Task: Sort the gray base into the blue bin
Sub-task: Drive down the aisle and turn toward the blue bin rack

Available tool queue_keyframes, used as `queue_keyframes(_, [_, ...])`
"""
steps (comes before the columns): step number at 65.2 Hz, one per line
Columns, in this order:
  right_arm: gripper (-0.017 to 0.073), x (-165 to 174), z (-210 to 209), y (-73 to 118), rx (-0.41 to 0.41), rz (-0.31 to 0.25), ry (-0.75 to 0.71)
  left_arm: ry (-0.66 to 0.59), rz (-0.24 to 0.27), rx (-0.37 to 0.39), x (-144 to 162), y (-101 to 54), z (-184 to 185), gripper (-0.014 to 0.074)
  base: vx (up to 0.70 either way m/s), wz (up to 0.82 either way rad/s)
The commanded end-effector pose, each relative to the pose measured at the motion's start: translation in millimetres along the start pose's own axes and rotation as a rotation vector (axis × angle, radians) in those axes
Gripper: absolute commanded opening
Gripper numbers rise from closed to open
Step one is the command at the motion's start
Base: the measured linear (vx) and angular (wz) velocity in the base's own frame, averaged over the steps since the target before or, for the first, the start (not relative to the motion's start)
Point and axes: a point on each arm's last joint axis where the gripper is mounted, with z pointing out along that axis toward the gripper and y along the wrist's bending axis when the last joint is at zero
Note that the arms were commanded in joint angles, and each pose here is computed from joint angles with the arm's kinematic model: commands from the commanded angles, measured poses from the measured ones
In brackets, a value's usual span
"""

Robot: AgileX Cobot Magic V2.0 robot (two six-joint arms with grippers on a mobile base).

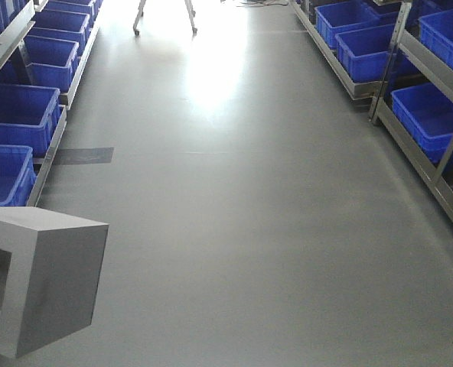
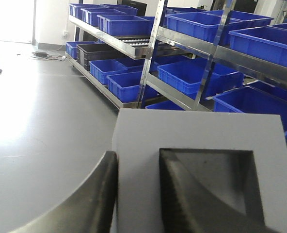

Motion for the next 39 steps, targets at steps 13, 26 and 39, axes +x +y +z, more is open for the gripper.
queue_keyframes(13, [-0.0005, -5.1, 1.3, -0.2, 0.004, -0.020, -0.053, -0.128, -0.023, 0.012, -19.6, -3.5, -1.5, -0.0006, 0.39, 0.03])
queue_keyframes(26, [-0.0005, -5.1, 1.3, -0.2, 0.004, -0.020, -0.053, -0.128, -0.023, 0.012, -19.6, -3.5, -1.5, -0.0006, 0.40, 0.03])
queue_keyframes(39, [-0.0005, -5.1, 1.3, -0.2, 0.004, -0.020, -0.053, -0.128, -0.023, 0.012, -19.6, -3.5, -1.5, -0.0006, 0.40, 0.05])
